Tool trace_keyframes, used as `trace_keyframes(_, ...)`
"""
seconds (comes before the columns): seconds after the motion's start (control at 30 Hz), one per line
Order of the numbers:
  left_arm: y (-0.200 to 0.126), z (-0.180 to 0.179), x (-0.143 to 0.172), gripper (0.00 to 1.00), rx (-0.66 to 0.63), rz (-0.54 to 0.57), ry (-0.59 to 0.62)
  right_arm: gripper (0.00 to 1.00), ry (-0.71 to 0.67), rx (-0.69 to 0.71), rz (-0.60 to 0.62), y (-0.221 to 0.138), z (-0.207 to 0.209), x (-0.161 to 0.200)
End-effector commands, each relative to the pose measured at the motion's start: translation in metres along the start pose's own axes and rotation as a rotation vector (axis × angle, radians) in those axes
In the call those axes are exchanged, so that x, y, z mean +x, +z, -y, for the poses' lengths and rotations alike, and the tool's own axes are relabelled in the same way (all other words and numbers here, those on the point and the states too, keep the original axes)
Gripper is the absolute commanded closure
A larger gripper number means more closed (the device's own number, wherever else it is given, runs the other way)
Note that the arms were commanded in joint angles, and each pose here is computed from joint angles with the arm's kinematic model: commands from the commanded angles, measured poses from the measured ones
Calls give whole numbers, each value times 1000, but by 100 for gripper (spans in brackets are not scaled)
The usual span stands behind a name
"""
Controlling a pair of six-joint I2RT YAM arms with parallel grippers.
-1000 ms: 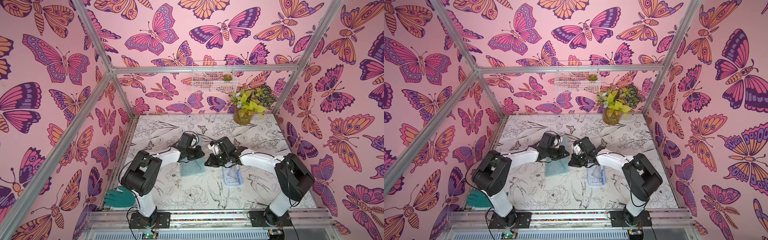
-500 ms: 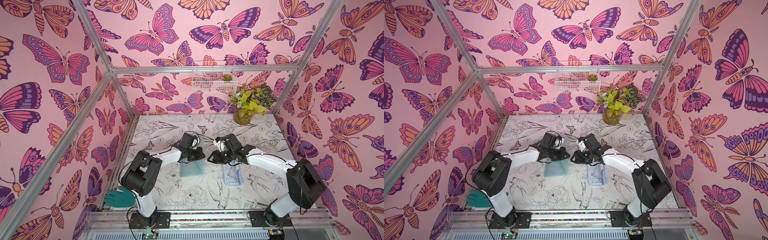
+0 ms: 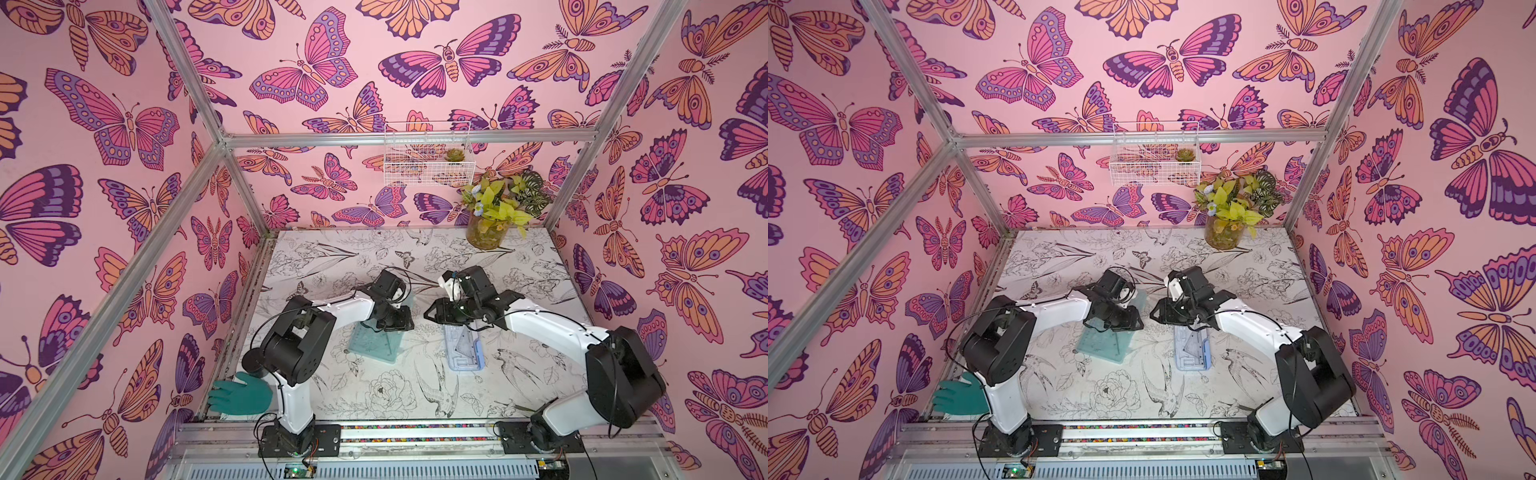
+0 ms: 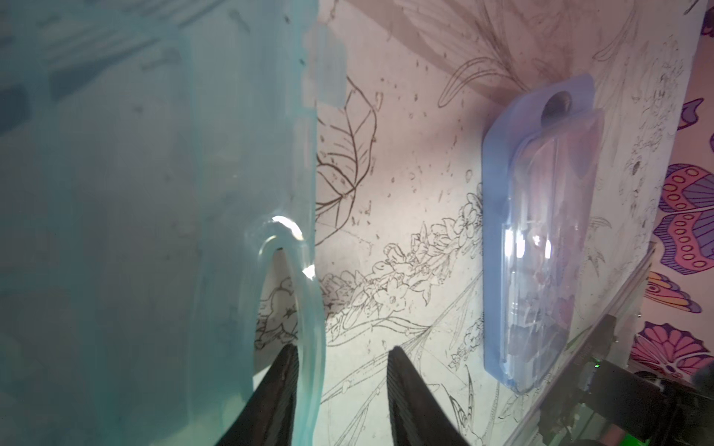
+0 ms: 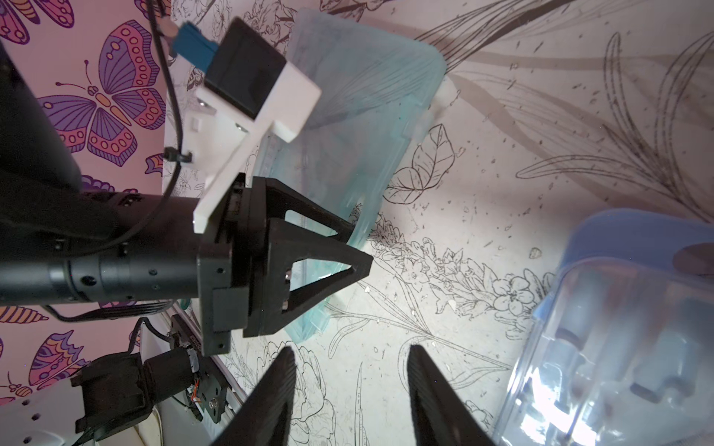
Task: Open the ruler set and take out the ruler
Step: Place the ruler set box at the center of the board.
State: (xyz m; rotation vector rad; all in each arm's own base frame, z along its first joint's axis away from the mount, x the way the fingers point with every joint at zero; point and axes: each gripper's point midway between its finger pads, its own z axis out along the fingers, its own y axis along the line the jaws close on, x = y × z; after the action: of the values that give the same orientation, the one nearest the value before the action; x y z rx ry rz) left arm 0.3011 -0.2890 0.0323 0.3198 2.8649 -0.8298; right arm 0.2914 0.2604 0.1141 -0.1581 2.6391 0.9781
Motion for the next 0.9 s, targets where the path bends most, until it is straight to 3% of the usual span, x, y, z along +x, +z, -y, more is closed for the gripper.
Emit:
trace_keyframes(0.0,3,-11,9,62,-87,-39,37,51,2,1,2,-3,7,3)
trace_keyframes(0.3,9,-8,16,69,-201,-74,136,52,15,-11,3,0,13,5)
trace_keyframes(0.6,1,-3,12,80,-218,-45,147,52,22,-14,2,1,16,7)
trace_keyframes(0.87,-17,14,5,81,-196,6,158,52,27,-16,1,2,18,8)
